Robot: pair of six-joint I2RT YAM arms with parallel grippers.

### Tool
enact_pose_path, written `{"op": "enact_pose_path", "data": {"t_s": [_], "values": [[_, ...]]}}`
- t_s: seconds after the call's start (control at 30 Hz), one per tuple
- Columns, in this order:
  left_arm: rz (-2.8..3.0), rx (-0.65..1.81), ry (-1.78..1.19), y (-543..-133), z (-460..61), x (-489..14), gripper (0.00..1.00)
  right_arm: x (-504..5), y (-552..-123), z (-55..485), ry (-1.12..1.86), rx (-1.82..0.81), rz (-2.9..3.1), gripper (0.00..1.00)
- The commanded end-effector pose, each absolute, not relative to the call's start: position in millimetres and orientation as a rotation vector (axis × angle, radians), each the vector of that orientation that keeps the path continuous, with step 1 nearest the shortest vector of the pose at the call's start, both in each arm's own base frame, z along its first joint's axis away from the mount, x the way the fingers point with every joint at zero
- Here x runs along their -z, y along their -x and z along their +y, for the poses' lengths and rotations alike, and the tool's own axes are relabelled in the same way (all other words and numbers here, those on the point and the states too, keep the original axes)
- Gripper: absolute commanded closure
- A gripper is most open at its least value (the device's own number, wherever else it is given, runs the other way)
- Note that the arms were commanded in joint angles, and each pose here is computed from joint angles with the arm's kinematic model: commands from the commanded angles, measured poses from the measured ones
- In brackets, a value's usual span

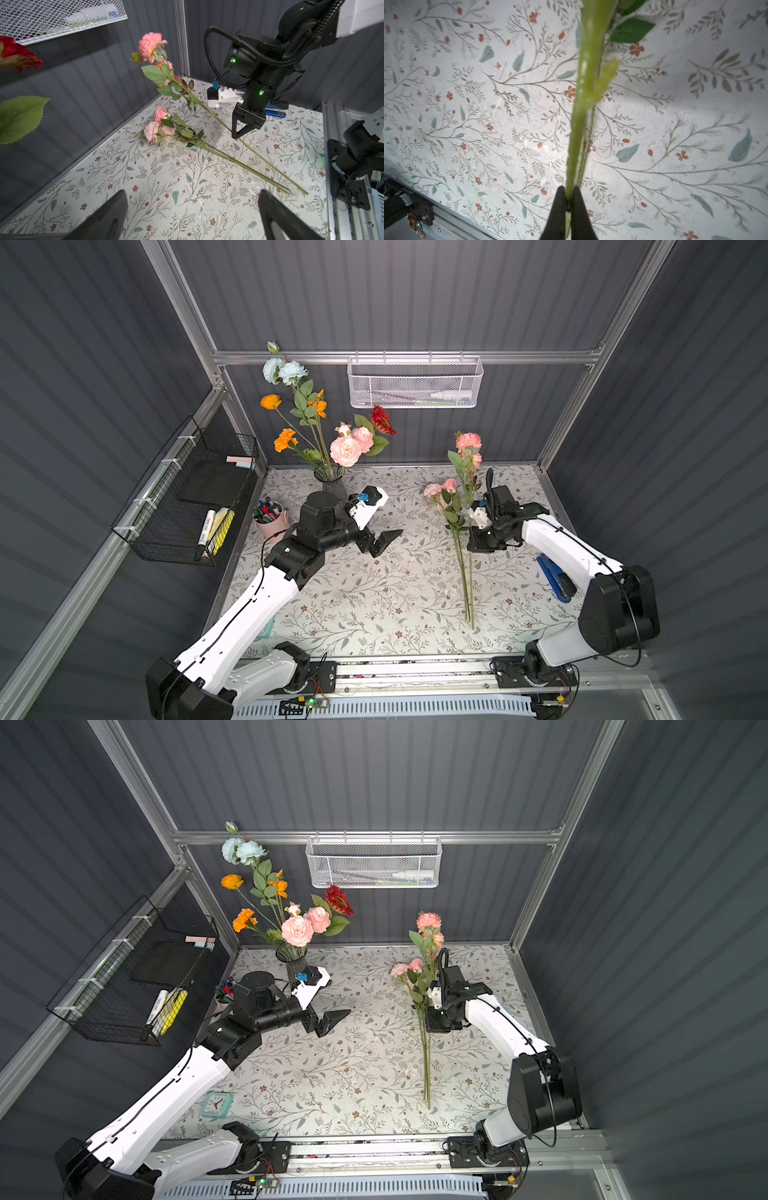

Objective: Pick out pink flowers from the vase
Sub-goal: Place the flower at the center of the board.

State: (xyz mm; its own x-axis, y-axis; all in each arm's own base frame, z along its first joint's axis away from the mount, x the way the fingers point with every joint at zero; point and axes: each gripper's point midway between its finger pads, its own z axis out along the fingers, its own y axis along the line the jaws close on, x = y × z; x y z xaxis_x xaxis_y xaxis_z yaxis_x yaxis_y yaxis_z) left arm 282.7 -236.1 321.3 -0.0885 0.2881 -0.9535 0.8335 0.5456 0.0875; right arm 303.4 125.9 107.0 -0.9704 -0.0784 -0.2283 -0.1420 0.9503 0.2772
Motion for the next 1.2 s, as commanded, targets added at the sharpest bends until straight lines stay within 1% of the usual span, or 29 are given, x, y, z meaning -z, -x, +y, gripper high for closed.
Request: {"op": "enact_pose_path", "data": {"t_s": [0.0, 0.3, 0.5, 0.83, 0.93, 1.03, 1.17], "values": [[1.651, 0.595, -0.966, -282.2, -237.2, -316.8, 0.01, -94.4, -290.2, 106.4, 0.151, -0.333, 2.978, 1.0], [1.653, 0.603, -0.967, -283.1, -238.7, -313.2, 0.01, -67.0, -289.4, 91.9, 0.118, -0.248, 3.093, 1.0], [1.647, 0.599, -0.97, -282.2, -238.4, -314.0, 0.01, -44.1, -297.4, 90.2, 0.085, -0.205, 3.133, 1.0], [1.689, 0.627, -0.951, -288.6, -242.1, -306.1, 0.01, -32.3, -309.4, 98.5, 0.108, -0.197, 3.135, 1.0], [1.681, 0.629, -0.97, -288.6, -244.3, -303.5, 0.01, -31.2, -310.9, 100.4, 0.119, -0.191, 3.136, 0.97], [1.666, 0.625, -0.981, -288.2, -245.1, -305.5, 0.01, -33.0, -311.8, 100.5, 0.124, -0.182, 3.127, 0.9], [1.651, 0.612, -0.999, -284.8, -243.4, -308.1, 0.01, -38.2, -312.9, 99.9, 0.135, -0.171, 3.105, 0.87]]}}
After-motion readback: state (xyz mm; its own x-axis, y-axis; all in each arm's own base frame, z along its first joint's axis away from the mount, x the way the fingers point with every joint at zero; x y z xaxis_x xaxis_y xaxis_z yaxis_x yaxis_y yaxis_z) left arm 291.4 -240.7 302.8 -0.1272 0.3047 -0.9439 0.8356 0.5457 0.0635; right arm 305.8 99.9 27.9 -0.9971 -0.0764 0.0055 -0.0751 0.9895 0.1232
